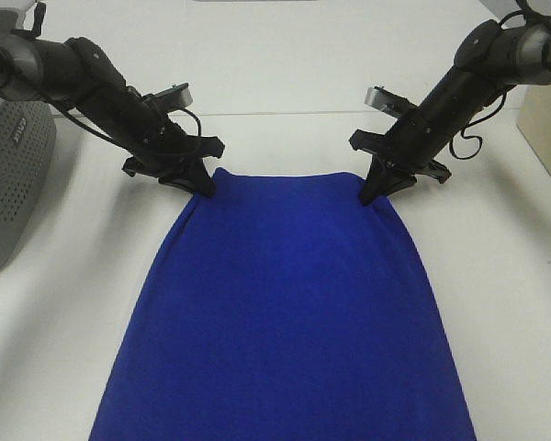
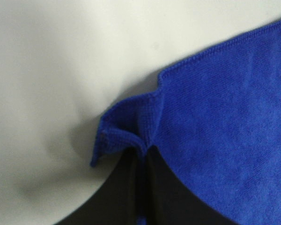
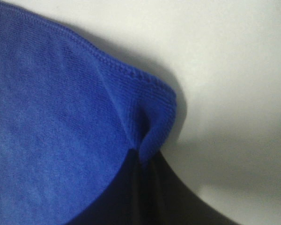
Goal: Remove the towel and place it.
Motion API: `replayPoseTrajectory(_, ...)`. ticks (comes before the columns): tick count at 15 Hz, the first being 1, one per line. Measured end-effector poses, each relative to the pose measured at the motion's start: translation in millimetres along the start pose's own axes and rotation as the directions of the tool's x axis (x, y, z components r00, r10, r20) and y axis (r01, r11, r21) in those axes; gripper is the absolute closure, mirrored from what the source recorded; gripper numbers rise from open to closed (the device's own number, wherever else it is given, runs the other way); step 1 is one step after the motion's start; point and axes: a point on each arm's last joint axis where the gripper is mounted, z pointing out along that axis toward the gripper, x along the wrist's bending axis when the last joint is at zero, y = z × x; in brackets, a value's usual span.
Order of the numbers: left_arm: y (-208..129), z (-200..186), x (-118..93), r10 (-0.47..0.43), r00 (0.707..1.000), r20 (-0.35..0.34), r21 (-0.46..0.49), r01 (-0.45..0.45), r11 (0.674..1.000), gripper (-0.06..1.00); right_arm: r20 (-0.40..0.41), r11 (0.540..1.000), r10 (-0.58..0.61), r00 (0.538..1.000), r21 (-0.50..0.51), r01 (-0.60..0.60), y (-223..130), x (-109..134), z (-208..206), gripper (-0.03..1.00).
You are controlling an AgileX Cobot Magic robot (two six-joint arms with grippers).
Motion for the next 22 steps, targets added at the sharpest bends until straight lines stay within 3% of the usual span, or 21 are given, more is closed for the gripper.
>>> replayPoseTrajectory(4, 23.5, -14.8, -6.8, 0.066, 0.998, -0.023, -0.11, -0.068, 0.992, 0.93, 0.079, 0.983, -0.095, 0.992, -0.153, 0.106, 26.5, 9.3, -27.6, 0.93)
replayPoseTrajectory(10, 65.5, -46.1, -16.4, 0.191, 0.97, -0.153, -0.332, -0.232, 0.914, 0.93, 0.21, 0.872, -0.211, 0.955, -0.4, 0.281, 59.9, 22.9, -66.3, 0.93)
replayPoseTrajectory(14, 75.4, -49.6, -16.9, 0.254, 0.935, -0.249, -0.408, -0.339, 0.848, 0.93, 0.275, 0.816, -0.221, 0.936, -0.473, 0.332, 68.4, 21.0, -71.6, 0.93)
replayPoseTrajectory(17, 81.7, -49.5, -24.3, 0.32, 0.887, -0.333, -0.443, -0.446, 0.778, 0.93, 0.314, 0.772, -0.197, 0.929, -0.535, 0.344, 74.9, 19.5, -76.3, 0.93)
replayPoseTrajectory(22, 86.3, -51.5, -26.3, 0.334, 0.857, -0.391, -0.467, -0.498, 0.73, 0.93, 0.354, 0.749, -0.206, 0.912, -0.543, 0.38, 79.1, 11.4, -67.7, 0.93)
